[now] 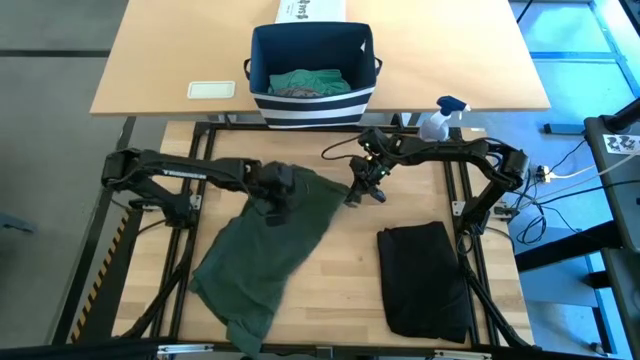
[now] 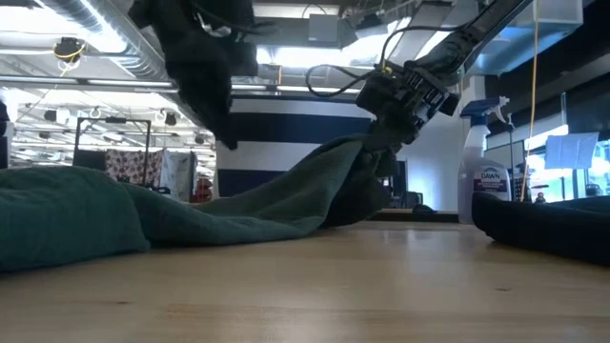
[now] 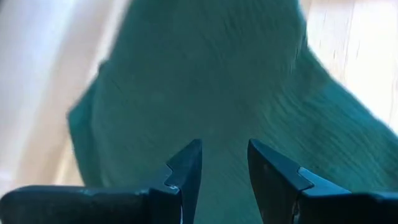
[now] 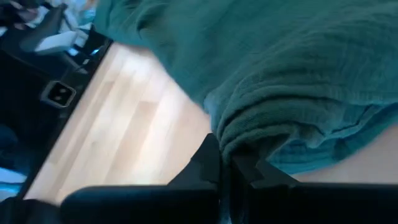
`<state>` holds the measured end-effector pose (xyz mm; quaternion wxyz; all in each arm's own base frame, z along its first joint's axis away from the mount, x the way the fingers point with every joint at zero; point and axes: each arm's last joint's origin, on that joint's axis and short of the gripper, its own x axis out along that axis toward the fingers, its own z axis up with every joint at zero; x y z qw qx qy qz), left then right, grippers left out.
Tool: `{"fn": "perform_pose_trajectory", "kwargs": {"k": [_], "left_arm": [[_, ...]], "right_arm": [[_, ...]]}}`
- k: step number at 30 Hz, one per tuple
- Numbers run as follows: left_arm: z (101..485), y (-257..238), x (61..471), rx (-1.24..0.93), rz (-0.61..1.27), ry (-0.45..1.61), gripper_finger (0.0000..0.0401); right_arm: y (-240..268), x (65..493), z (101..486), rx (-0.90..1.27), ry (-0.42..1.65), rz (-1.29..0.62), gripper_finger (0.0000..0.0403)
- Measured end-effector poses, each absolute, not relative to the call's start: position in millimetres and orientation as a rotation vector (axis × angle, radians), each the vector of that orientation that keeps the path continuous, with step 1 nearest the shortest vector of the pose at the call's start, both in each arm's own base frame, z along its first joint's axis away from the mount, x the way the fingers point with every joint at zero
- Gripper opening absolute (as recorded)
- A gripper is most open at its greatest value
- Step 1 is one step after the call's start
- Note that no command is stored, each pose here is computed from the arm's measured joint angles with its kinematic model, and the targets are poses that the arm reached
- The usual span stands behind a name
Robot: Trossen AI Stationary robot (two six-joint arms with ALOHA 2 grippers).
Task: Fold Laundry from Bin
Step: Fold the green polo shirt
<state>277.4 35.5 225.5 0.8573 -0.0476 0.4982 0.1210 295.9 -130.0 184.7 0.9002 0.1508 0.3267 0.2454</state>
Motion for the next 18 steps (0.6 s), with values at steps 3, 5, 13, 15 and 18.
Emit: {"fn": "perform_pose_trajectory", "kwargs": {"k": [3,5,13,15,18], "left_arm": [[208,30,286,-0.093,0.242,1.106,0.0124],[195,28,291,-0.076,0.257,1.152,0.0124],[161,24,299,-0.065,0.252,1.271,0.0124],[154,24,294,-0.070,0.244,1.303,0.0124],[141,21,282,-0.101,0.203,1.361,0.0124]], "right_arm": [[-129,294,184,0.332,0.690,0.518,0.0002],[-128,293,182,0.330,0.707,0.519,0.0002],[-125,286,178,0.326,0.758,0.550,0.0002],[-124,285,178,0.329,0.771,0.557,0.0002],[-122,281,176,0.333,0.796,0.573,0.0001]]}}
